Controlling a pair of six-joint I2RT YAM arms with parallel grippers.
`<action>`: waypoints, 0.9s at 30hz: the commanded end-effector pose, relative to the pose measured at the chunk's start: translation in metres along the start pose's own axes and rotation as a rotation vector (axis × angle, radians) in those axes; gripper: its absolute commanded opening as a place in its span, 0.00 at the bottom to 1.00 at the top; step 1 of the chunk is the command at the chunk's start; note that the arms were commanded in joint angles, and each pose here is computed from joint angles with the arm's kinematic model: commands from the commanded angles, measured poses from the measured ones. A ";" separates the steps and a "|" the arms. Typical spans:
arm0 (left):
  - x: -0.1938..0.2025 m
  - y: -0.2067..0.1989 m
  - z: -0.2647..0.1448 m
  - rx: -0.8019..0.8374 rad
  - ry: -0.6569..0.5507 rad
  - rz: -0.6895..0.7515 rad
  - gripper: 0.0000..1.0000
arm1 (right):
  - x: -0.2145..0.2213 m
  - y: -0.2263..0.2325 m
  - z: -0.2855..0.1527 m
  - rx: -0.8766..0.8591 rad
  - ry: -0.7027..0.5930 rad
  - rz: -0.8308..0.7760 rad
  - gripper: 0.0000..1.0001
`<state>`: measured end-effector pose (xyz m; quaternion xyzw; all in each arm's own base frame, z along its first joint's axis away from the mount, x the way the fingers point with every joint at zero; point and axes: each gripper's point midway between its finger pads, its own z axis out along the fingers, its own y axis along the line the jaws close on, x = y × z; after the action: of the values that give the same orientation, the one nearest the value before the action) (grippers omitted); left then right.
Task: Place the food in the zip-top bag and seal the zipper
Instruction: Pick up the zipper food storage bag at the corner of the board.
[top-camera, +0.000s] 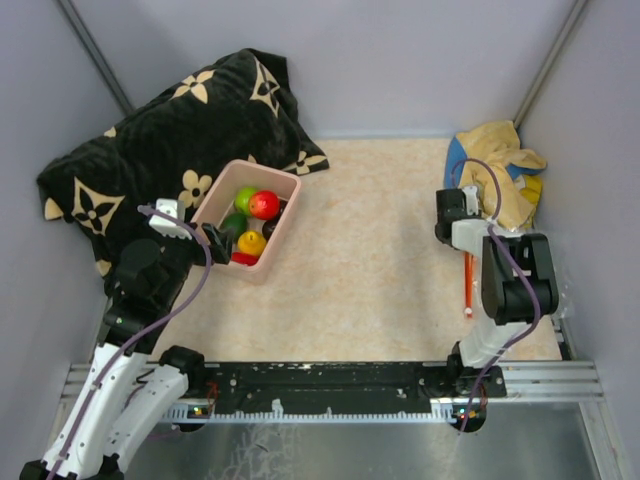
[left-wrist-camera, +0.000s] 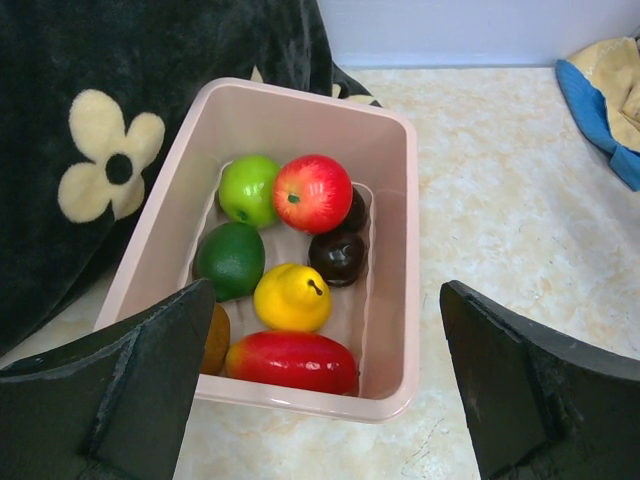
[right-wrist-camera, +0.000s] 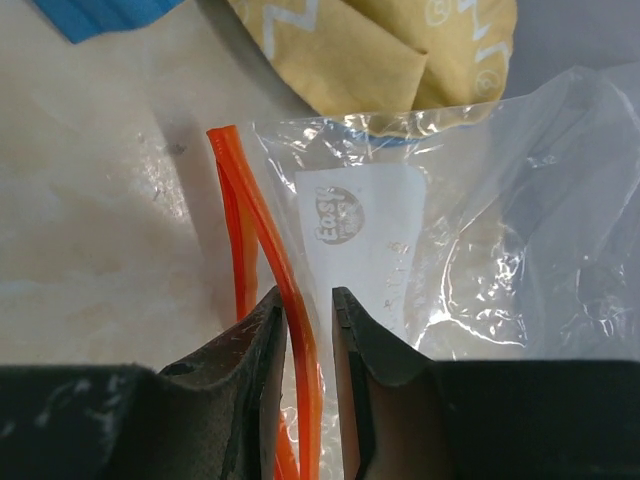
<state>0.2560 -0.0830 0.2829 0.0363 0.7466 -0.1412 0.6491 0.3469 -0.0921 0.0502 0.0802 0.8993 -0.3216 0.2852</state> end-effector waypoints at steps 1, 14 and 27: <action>-0.011 -0.008 -0.003 0.035 -0.022 -0.014 1.00 | -0.015 -0.001 0.007 0.044 -0.030 0.018 0.25; -0.028 -0.028 -0.007 0.126 -0.103 -0.138 1.00 | -0.036 -0.003 -0.034 -0.100 -0.065 0.180 0.00; -0.030 -0.037 -0.006 0.179 -0.163 -0.218 1.00 | -0.063 0.046 -0.127 -0.466 -0.101 0.296 0.00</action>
<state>0.2476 -0.1095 0.3101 0.0172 0.7035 -0.2501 0.6651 0.3499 -0.0109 0.1072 0.1150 0.9178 -0.1368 0.3546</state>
